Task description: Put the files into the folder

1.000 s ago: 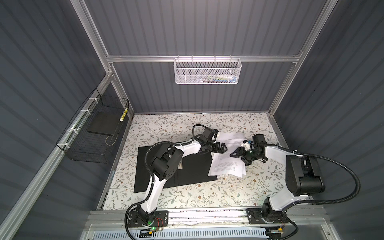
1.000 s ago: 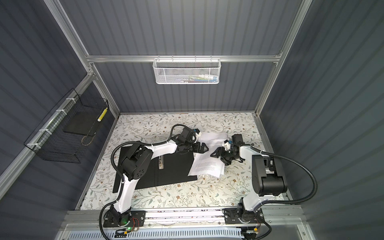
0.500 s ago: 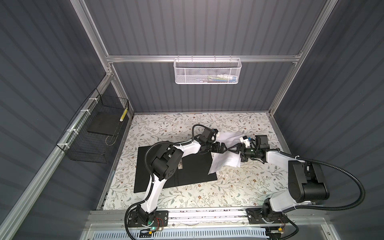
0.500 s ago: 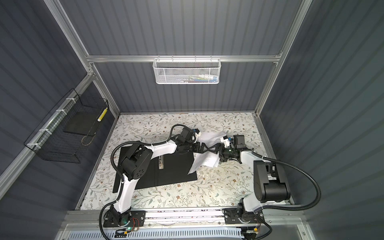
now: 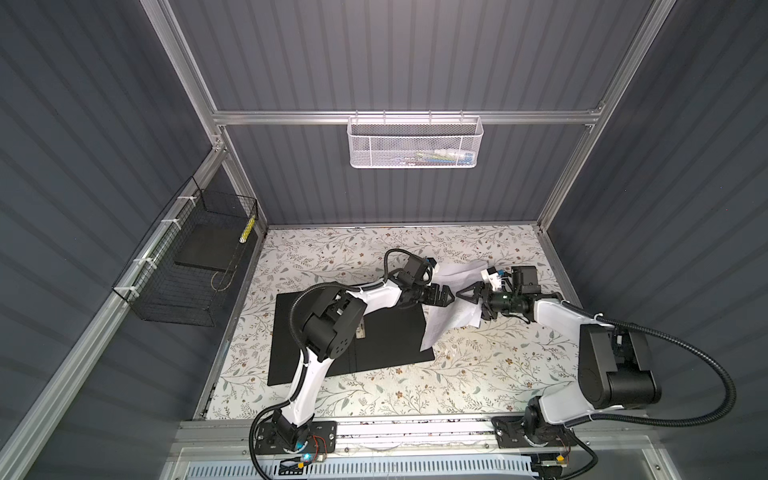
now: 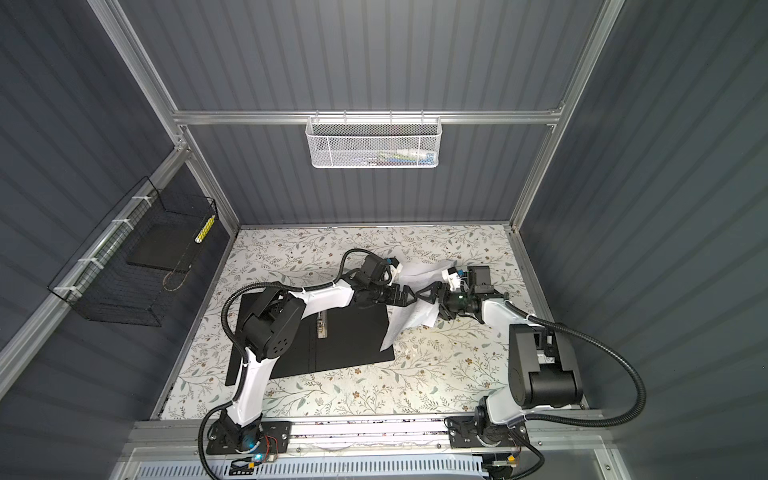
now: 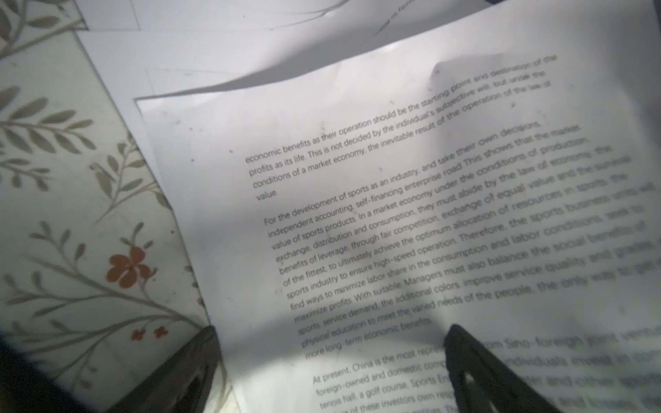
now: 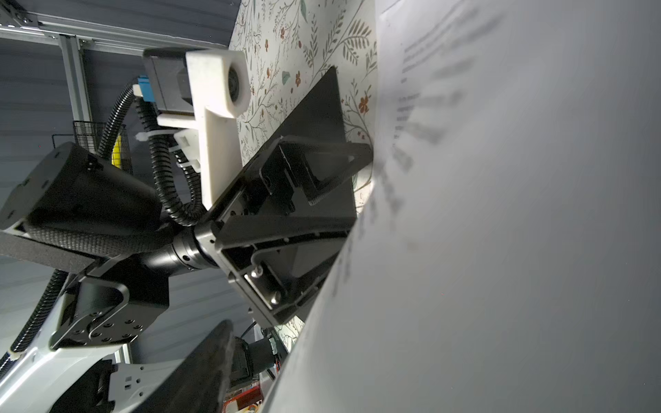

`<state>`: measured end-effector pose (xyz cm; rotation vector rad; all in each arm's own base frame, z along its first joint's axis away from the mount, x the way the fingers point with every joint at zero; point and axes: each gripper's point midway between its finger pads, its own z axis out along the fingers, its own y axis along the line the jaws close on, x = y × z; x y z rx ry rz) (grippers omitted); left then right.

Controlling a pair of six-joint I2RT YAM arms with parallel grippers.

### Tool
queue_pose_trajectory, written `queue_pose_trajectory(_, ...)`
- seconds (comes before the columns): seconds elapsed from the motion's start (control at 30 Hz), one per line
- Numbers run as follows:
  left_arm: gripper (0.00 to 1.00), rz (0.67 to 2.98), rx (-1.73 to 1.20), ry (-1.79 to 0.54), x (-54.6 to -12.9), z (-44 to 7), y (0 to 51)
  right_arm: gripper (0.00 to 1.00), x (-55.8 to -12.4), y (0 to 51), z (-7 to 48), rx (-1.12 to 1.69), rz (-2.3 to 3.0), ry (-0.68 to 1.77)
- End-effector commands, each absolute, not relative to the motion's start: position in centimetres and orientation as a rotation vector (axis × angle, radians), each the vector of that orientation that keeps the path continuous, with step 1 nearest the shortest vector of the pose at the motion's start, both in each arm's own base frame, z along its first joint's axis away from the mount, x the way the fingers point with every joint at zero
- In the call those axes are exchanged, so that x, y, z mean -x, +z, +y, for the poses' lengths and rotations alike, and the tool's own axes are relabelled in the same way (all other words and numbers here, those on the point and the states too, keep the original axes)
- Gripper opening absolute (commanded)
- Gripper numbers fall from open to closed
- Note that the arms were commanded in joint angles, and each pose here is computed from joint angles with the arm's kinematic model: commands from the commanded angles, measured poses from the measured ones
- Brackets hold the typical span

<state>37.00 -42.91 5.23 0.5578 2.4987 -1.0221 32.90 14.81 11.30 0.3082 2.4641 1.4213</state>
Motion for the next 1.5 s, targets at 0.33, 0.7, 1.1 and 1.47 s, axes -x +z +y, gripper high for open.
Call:
queue_pose_trajectory(0.33,0.99,2.766,-0.487,-0.908,-34.0,-39.5,-0.5,0.76,-33.3,13.5,15.6,-0.221,2.389,1.463)
queue_pose_trajectory(0.7,0.99,2.771,-0.488,-0.911,-34.0,-39.6,-0.8,0.74,-31.8,7.9,11.6,-0.302,2.721,0.988)
queue_pose_trajectory(1.1,0.99,2.766,-0.494,-0.923,-34.0,-39.8,-0.8,0.66,-32.2,6.4,11.1,-0.338,2.751,0.939)
queue_pose_trajectory(1.47,0.99,2.669,-0.525,-0.971,-35.0,-40.9,2.6,0.00,-32.6,8.7,10.8,-0.309,2.705,0.918)
